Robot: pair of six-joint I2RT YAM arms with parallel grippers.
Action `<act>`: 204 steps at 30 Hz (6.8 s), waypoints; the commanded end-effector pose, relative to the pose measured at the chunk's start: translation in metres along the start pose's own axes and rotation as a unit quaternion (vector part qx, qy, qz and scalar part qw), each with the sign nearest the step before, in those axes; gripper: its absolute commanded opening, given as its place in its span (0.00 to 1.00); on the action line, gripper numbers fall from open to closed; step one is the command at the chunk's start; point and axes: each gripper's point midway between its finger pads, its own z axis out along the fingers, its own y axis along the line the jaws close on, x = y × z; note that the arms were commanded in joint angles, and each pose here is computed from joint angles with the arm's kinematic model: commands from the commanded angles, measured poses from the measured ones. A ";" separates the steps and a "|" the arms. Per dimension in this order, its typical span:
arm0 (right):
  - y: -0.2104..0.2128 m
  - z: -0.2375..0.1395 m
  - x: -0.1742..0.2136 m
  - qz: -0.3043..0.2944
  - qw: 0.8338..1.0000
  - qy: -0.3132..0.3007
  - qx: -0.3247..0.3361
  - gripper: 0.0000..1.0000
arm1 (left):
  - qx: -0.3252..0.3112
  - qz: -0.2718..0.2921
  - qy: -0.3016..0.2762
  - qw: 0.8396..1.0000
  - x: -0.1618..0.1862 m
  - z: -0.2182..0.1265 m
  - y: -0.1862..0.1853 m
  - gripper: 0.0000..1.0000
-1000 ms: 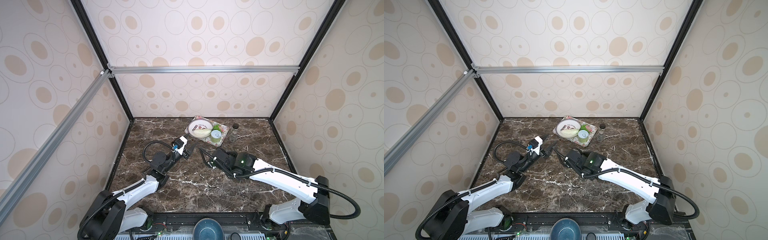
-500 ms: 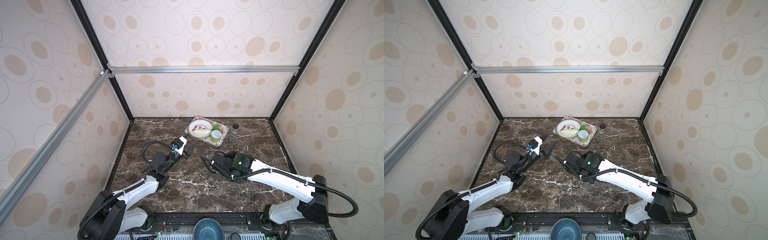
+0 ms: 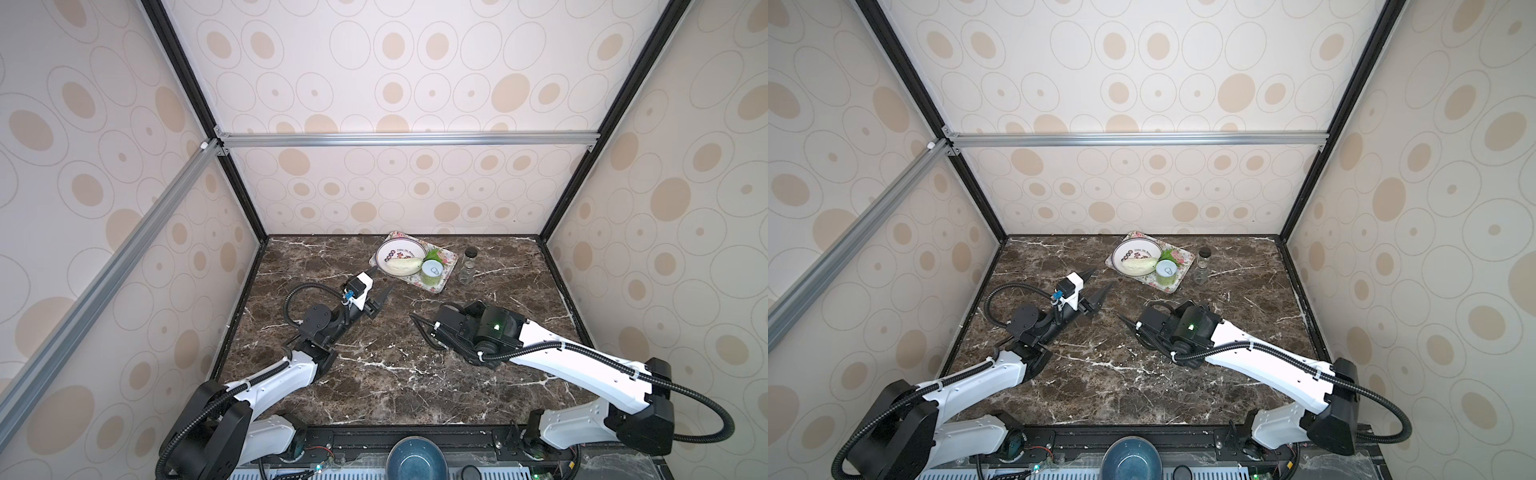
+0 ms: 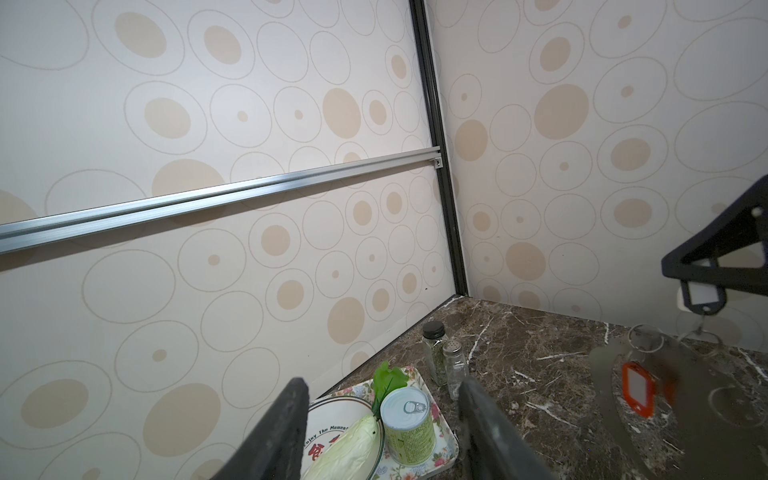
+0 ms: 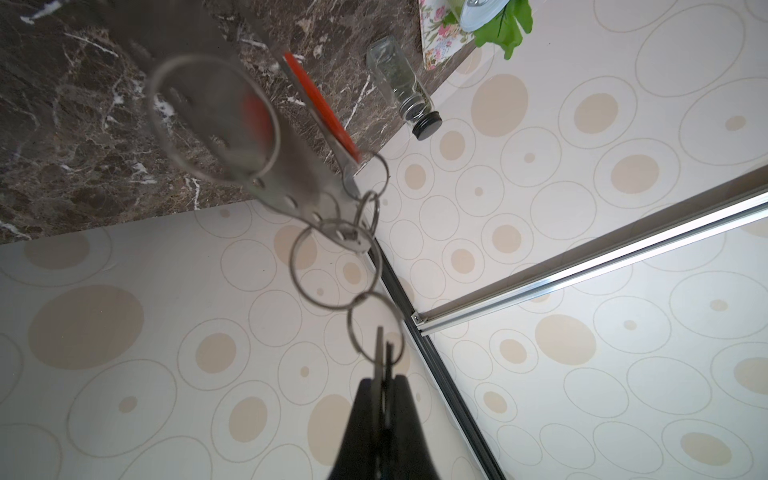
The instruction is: Put the keys on the keyring
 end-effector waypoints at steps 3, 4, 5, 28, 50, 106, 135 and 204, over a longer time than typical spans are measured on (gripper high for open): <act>0.007 -0.001 0.008 -0.015 1.000 0.013 0.002 0.00 | -0.026 -0.038 -0.033 0.998 -0.018 -0.003 0.013 0.59; 0.007 -0.001 0.008 -0.014 1.000 0.013 0.001 0.00 | -0.040 -0.067 -0.037 0.996 -0.020 -0.004 0.019 0.64; 0.007 -0.002 0.008 -0.013 1.000 0.012 0.002 0.00 | -0.053 -0.088 -0.040 0.994 -0.023 -0.005 0.024 0.68; -0.039 -0.045 -0.056 0.173 0.972 -0.161 0.019 0.00 | -0.252 -0.284 -0.031 0.925 -0.049 -0.035 0.088 1.00; -0.064 -0.068 -0.168 0.368 0.859 -0.356 -0.008 0.00 | -0.295 -0.288 -0.051 0.910 -0.052 -0.057 0.100 1.00; -0.036 0.007 -0.166 0.366 0.882 -0.297 -0.001 0.00 | -0.365 -0.258 -0.042 0.894 -0.038 -0.069 0.118 1.00; -0.040 0.102 -0.267 0.410 0.858 -0.297 -0.086 0.03 | -0.390 -0.246 -0.047 0.886 -0.038 -0.080 0.124 1.00; 0.123 0.240 -0.021 0.926 0.362 -0.107 0.029 0.51 | -0.542 0.013 0.226 0.810 0.168 -0.193 0.200 1.00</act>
